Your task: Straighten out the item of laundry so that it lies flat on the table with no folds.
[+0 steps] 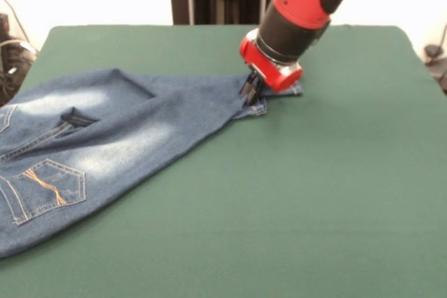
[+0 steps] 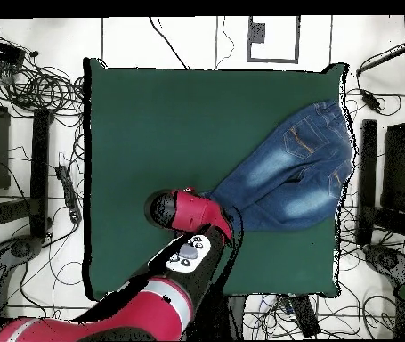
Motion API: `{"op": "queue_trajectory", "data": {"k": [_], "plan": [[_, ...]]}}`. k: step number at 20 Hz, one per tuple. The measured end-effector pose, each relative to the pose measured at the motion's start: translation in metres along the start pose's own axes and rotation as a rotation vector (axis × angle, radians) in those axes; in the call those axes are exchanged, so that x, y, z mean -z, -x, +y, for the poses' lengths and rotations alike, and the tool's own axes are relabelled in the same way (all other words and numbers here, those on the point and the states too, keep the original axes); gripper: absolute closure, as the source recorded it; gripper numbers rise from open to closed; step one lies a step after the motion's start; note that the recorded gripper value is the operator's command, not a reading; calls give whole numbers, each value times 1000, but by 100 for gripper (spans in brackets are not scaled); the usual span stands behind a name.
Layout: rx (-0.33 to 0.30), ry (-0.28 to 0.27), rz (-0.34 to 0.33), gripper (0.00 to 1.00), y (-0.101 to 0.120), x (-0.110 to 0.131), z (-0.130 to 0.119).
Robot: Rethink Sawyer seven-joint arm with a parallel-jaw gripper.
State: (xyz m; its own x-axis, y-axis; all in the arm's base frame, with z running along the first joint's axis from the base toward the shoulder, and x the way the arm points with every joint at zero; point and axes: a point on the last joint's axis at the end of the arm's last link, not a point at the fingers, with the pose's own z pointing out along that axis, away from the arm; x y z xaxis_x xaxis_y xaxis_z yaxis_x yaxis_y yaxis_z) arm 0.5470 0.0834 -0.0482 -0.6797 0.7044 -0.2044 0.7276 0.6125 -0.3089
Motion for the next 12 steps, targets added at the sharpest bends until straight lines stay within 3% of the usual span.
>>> {"op": "queue_trajectory", "data": {"k": [3,6,12], "plan": [[15,-22,-35,100,3,1,-4],[57,-71,-112,100,4,5,-13],[80,-108,-160,100,7,6,-21]]}}
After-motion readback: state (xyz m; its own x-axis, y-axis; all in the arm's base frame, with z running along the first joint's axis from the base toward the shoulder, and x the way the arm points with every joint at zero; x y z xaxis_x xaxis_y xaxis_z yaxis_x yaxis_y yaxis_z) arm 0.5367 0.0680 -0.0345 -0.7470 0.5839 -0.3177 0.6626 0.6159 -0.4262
